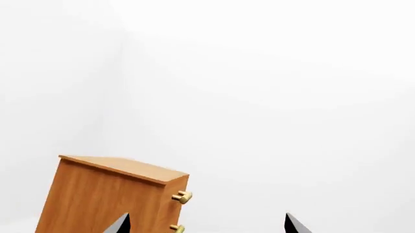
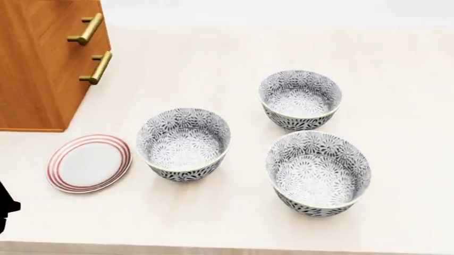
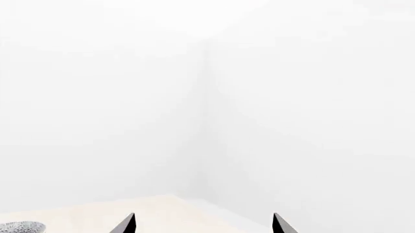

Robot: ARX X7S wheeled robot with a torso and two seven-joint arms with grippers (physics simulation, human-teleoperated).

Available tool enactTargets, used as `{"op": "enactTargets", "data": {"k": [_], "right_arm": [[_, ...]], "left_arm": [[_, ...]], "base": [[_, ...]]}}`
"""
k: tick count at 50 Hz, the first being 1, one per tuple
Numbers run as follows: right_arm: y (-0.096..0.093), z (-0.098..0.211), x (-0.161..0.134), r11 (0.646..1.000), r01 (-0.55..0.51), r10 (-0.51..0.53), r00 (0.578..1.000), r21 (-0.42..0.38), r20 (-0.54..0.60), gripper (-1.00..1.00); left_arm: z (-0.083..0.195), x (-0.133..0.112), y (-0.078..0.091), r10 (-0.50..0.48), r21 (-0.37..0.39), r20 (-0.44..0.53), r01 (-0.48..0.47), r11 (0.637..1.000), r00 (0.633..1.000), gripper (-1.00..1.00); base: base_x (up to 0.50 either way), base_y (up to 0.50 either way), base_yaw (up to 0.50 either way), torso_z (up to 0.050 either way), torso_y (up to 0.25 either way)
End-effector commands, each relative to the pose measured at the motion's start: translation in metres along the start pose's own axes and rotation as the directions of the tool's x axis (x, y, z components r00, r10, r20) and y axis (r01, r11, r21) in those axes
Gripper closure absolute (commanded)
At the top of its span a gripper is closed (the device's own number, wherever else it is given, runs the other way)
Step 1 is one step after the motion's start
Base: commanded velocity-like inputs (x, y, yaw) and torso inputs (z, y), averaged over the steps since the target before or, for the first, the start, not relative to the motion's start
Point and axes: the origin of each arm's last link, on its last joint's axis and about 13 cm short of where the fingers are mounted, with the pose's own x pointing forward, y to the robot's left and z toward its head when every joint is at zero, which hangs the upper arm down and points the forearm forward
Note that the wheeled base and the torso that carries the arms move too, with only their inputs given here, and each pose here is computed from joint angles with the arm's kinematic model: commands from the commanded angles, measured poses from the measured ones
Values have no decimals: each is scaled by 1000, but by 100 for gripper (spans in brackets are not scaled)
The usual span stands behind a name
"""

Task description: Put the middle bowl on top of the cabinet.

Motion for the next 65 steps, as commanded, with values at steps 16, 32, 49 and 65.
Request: {"op": "enactTargets", "data": {"k": [16, 32, 49, 65], "right_arm": [[-1, 15, -4, 999, 7, -5, 999, -44, 34, -100], [0, 17, -3, 999, 41, -40, 999, -30, 28, -100], [-1, 17, -3, 997, 52, -50, 998, -56, 29, -100], [-3, 18, -2, 997, 51, -50, 998, -49, 33, -100]], "left_arm": [[1, 3, 4, 19, -21, -77, -21, 1000, 997, -100], [-12, 7, -1, -4, 0, -94, 4, 1000, 996, -100], [-31, 1, -9, -99, -60, -254, 87, 994, 962, -100], [-33, -1, -11, -119, -82, -297, 99, 992, 947, -100]], "base": [[0, 500, 0, 0, 0], [144, 94, 0, 0, 0], [206, 0, 0, 0, 0], [415, 0, 0, 0, 0]]}}
